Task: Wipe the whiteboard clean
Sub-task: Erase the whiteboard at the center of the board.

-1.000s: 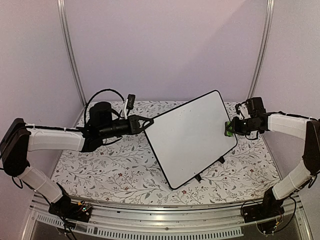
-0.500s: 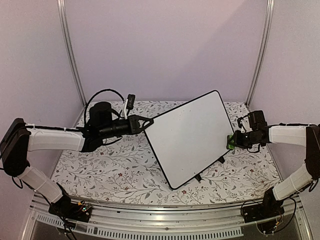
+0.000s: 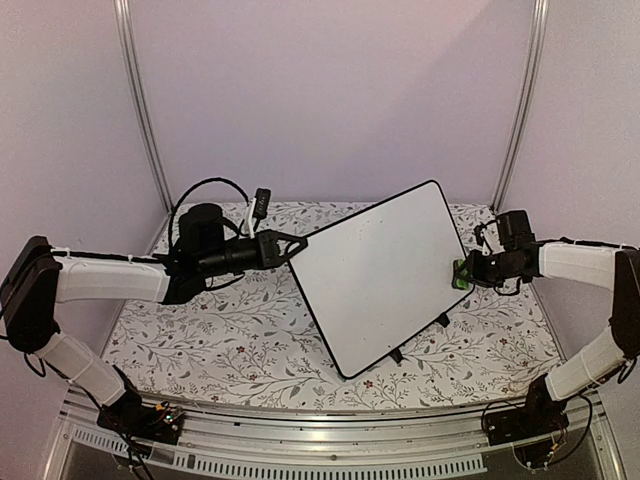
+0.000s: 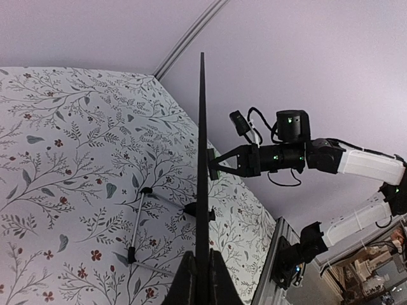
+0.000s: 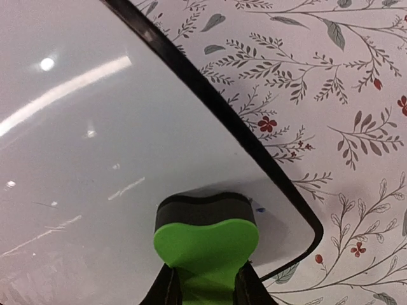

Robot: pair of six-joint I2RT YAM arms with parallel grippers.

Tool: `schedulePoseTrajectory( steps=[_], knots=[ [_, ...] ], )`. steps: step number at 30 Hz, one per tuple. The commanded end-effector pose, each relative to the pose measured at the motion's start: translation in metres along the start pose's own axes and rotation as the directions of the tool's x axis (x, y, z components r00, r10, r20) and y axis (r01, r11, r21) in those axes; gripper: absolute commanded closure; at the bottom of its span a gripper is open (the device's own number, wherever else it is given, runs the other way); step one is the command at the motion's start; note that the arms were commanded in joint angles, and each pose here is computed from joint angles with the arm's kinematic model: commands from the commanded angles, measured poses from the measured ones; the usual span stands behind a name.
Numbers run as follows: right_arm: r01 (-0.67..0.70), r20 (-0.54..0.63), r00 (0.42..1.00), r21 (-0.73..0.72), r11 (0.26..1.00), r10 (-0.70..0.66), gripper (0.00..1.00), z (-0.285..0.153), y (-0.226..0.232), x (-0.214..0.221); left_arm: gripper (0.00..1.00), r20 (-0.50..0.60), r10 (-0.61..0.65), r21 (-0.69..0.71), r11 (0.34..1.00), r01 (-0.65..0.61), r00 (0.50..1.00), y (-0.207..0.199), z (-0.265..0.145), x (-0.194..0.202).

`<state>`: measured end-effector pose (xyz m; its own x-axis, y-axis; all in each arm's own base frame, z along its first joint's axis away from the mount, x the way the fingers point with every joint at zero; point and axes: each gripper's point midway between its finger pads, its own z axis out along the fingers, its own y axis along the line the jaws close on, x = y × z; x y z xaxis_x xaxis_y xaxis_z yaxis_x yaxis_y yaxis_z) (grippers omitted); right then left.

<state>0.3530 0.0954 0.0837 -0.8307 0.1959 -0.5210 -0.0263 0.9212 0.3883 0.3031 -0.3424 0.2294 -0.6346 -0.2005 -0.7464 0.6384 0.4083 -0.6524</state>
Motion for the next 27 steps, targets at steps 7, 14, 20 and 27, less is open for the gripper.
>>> schedulePoseTrajectory(
  steps=[7, 14, 20, 27],
  knots=[
    [0.025, 0.031, 0.999, -0.019, 1.0, -0.025, 1.0, 0.001, 0.013, -0.031, 1.0, -0.081, 0.03, 0.046, 0.999, -0.026, 0.996, -0.003, 0.002, 0.021],
    [0.003, -0.028, 1.0, 0.024, 1.0, -0.002, 1.0, 0.01, -0.009, 0.013, 1.0, -0.084, 0.028, 0.054, 0.998, -0.024, 0.996, -0.004, 0.003, 0.022],
    [-0.011, -0.046, 0.999, 0.035, 0.999, 0.013, 1.0, 0.01, -0.016, 0.032, 1.0, -0.085, 0.027, 0.058, 0.998, -0.022, 0.996, -0.005, 0.002, 0.022],
    [-0.005, -0.007, 1.0, -0.01, 1.0, 0.005, 1.0, 0.006, -0.005, 0.008, 1.0, -0.085, 0.027, 0.063, 0.998, -0.022, 0.996, -0.006, 0.002, 0.023]
  ],
)
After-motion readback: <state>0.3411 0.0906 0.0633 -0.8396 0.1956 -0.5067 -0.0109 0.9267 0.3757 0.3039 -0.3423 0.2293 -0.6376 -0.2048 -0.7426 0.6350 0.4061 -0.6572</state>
